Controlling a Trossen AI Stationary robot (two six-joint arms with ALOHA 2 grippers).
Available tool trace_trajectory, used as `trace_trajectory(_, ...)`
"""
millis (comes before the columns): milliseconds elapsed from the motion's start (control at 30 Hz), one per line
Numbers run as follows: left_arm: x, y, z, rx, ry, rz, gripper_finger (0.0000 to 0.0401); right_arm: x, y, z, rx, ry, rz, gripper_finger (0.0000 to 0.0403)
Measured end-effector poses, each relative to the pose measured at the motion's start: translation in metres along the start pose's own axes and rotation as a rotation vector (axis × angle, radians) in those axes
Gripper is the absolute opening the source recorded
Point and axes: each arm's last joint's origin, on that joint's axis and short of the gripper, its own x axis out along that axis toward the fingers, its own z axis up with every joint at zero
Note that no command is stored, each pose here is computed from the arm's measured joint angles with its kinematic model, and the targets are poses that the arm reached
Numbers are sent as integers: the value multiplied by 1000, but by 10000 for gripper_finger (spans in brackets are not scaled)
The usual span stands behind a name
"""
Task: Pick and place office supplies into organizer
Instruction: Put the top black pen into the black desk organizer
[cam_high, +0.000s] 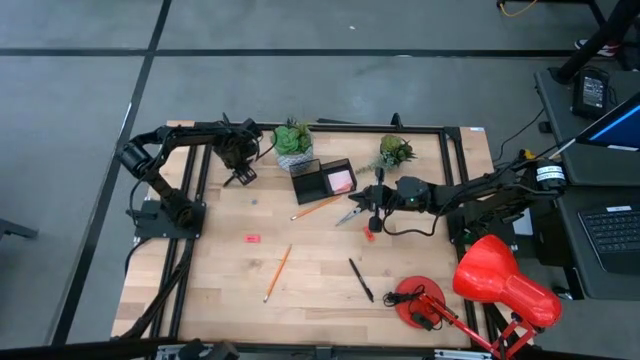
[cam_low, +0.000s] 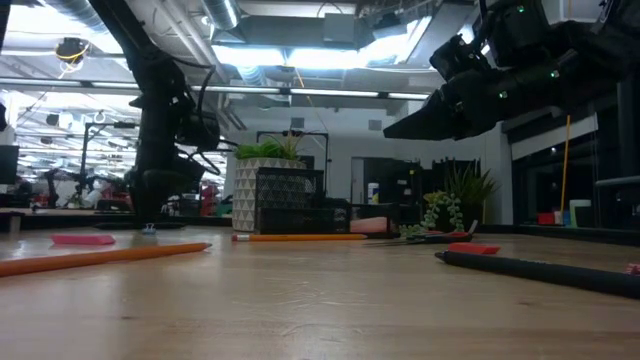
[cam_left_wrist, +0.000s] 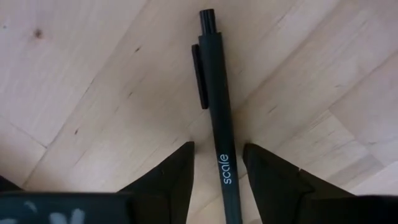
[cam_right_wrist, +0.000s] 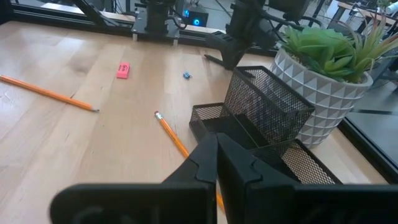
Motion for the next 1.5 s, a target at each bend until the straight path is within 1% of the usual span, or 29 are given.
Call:
trace_trajectory(100,0,0,0,26,0,-12,140,0,0,-1,-1,6,1,12)
trace_trajectory(200,0,-1,0,30,0,-16,124,0,0,-1,0,7,1,12)
trace_trajectory(467,0,-5,0,100,5,-40,46,0,0,-1,-1,11,1,12)
trace_trajectory(567,0,-6,-1,110,10,-37,24,0,0,-1,-1,13,2,12)
trace_trajectory(833,-1,-12,-2,131,12,-21,22,0,0,-2,1,17,2,12)
trace_trajectory(933,-9,-13,-4,150,-19,-17,21,0,0,-2,1,17,2,12)
trace_trajectory(1000,-16,-15,-10,154,-26,-60,21,0,0,-2,4,16,3,12)
trace_trajectory(1133,-41,-15,-14,154,-162,-81,21,0,0,-2,24,22,3,12)
trace_trajectory(1233,-59,-20,-20,177,-253,-93,21,0,0,-2,23,24,3,12)
trace_trajectory(1367,-83,-25,-32,191,-372,-71,21,0,0,-2,23,24,3,12)
trace_trajectory(1500,-105,-32,-45,202,-490,-98,21,0,0,-2,22,24,3,12)
